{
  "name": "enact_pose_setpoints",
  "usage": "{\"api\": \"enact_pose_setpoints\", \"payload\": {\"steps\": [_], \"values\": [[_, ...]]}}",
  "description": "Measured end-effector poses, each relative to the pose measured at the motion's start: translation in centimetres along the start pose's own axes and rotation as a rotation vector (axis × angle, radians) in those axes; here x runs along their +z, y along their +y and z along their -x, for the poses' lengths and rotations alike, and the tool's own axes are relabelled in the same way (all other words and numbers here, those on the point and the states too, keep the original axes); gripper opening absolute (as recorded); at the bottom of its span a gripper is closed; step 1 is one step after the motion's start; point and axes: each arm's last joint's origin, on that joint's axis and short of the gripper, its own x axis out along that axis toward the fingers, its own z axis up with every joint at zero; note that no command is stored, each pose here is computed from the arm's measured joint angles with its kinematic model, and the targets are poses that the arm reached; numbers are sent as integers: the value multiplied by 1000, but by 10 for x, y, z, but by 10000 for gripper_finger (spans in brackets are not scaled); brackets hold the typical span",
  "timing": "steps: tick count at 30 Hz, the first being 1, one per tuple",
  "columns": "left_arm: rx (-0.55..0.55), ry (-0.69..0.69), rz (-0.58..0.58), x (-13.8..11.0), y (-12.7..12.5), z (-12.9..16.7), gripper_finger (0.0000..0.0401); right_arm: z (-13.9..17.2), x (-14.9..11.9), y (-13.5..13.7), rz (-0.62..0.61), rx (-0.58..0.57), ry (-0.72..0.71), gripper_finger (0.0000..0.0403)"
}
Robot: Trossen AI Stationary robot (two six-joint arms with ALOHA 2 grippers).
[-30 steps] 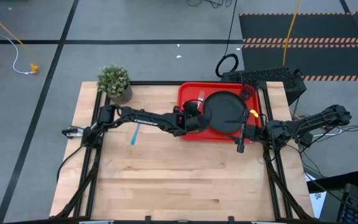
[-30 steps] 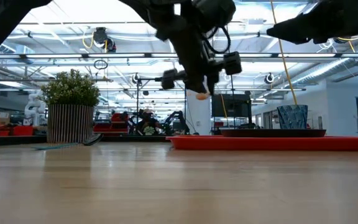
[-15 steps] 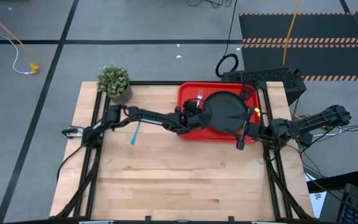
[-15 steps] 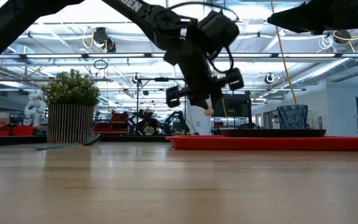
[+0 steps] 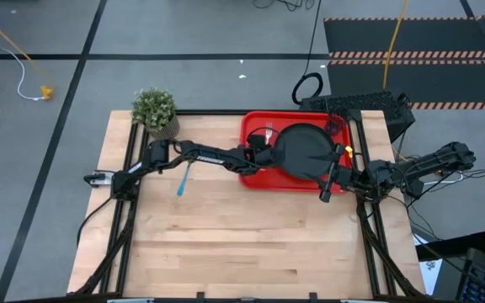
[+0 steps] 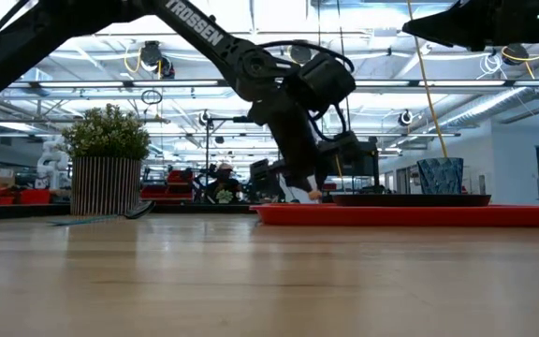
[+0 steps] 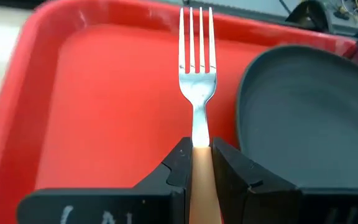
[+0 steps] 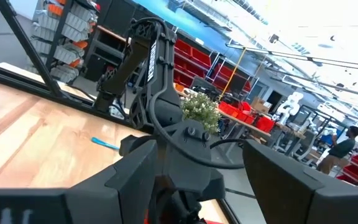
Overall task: Pick and place plate/cup/fork/spoon on tray
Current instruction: Put the yellow fork to the left of the black plate on the red tray
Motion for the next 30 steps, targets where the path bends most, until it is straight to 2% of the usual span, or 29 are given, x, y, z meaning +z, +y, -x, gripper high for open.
{"api": "enact_pose_setpoints", "payload": {"steps": [9, 21, 30], "values": [[-14, 76, 26, -11, 4, -8, 47, 0, 0, 0, 3, 0, 0, 231], [15, 79, 63, -20, 8, -15, 50, 0, 0, 0, 3, 0, 0, 231], [19, 72, 86, -19, 8, -15, 123, 0, 0, 0, 3, 0, 0, 231]]}}
